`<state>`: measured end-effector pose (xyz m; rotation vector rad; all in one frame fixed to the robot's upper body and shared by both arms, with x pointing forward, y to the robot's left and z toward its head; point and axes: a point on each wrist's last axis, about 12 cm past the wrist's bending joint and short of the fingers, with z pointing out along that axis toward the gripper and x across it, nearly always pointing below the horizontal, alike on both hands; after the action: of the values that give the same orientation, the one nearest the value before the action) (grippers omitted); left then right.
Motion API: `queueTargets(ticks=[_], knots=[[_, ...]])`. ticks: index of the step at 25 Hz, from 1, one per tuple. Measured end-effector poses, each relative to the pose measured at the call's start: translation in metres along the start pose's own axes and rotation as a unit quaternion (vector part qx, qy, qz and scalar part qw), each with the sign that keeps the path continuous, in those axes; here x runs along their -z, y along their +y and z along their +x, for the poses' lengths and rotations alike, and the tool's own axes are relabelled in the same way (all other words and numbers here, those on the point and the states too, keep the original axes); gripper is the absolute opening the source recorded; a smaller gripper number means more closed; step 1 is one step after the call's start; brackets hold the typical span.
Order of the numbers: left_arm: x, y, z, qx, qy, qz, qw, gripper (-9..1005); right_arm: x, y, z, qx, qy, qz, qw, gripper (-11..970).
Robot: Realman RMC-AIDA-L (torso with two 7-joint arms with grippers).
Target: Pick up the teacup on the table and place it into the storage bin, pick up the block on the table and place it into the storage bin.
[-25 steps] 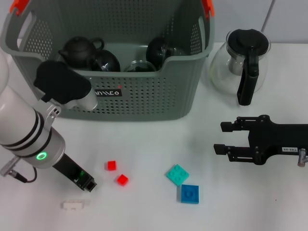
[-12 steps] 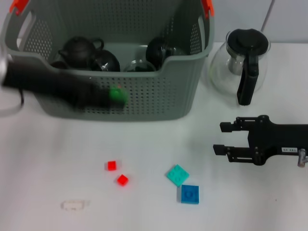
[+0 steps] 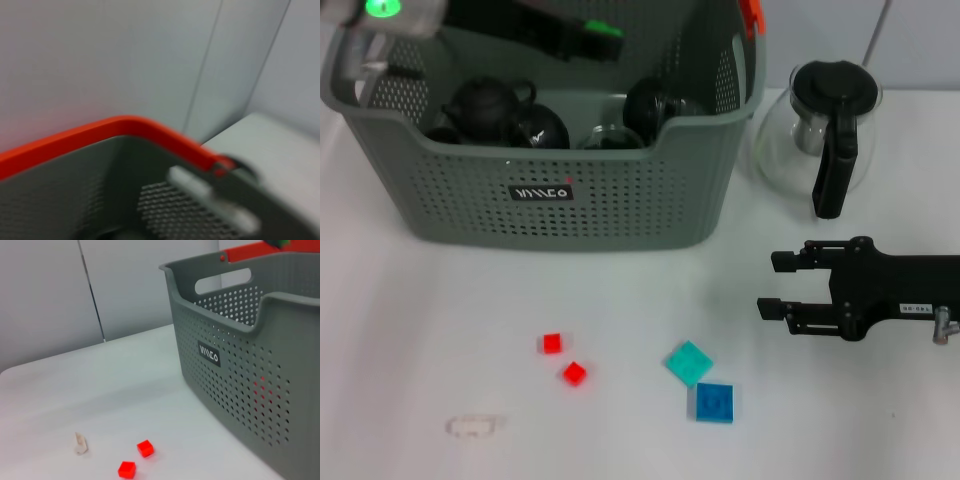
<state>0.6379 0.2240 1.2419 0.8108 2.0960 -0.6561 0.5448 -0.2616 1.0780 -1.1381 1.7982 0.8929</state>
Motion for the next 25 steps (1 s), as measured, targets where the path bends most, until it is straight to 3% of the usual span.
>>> queueTargets(ticks=[2,4,6,7,14,18,22,25], knots=[[-0.012,0.001,-0.003,-0.017,0.018,-0.023,0.999,505,0.0,0.0,0.0,0.0,-0.001,0.0,1.0,683],[-0.037,-0.001,-0.006,-0.054,0.059,-0.066,0.995,512,0.0,0.0,0.0,0.0,-0.002,0.0,1.0,683],[-0.043,-0.001,-0.006,-0.059,0.07,-0.078,0.993,519,0.0,0.0,-0.001,0.001,-0.002,-0.001,1.0,683],[-0.055,-0.002,-0.005,-0.057,0.099,-0.104,0.988,522,0.0,0.0,-0.002,0.001,-0.002,-0.002,1.0,683],[-0.07,0.001,0.0,-0.054,0.128,-0.127,0.982,547,0.0,0.0,-0.004,0.005,-0.003,-0.005,1.0,684],[-0.058,-0.004,-0.007,-0.055,0.099,-0.13,0.985,561,0.0,0.0,-0.004,0.005,-0.003,-0.006,1.0,684],[-0.024,-0.017,-0.009,-0.061,0.049,-0.131,0.988,566,-0.001,0.0,-0.003,0.004,-0.003,-0.007,1.0,684],[0.012,-0.023,0.007,-0.056,0.016,-0.119,0.991,567,0.0,0.001,-0.003,0.003,-0.003,-0.006,1.0,684]])
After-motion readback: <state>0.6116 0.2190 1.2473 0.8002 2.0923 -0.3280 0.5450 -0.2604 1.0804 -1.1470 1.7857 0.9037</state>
